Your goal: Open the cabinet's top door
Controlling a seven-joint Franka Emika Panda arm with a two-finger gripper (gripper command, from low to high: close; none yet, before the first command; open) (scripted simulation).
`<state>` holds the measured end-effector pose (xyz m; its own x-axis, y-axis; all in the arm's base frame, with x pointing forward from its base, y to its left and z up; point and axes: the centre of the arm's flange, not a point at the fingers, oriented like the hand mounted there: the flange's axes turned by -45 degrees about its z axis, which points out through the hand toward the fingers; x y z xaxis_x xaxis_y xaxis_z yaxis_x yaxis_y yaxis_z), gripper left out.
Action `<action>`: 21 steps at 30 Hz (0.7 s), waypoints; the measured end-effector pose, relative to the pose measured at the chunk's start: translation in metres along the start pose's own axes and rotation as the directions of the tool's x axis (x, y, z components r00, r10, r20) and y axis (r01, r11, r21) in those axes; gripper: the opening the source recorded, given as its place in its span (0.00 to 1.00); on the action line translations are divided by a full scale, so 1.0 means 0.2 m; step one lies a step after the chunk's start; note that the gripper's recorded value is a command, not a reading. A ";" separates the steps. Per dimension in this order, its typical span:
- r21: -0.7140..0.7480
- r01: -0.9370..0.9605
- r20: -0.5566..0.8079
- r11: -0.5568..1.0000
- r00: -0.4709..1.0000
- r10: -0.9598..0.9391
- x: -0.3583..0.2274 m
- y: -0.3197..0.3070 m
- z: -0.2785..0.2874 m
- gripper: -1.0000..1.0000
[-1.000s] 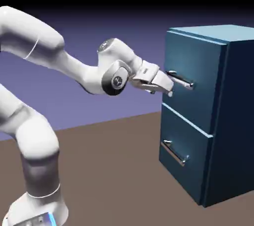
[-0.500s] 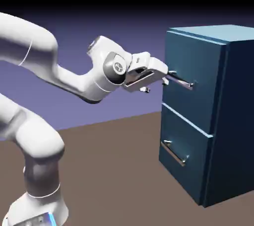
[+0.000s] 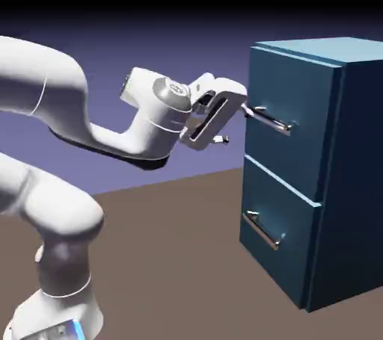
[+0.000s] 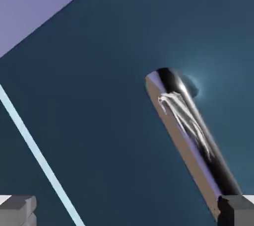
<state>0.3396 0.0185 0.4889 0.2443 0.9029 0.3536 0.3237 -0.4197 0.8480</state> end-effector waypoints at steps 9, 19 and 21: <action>-0.147 0.173 -0.050 0.974 0.982 -0.182 -0.09 0.00 0.02 0.50; -0.332 0.318 -0.086 0.888 0.927 -0.364 -0.19 0.01 0.09 0.50; -0.370 0.340 -0.091 0.865 0.913 -0.398 -0.21 0.01 0.11 0.50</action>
<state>0.3493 -0.0215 0.4675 0.0115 0.9997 0.0211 0.0251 -0.0214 0.9995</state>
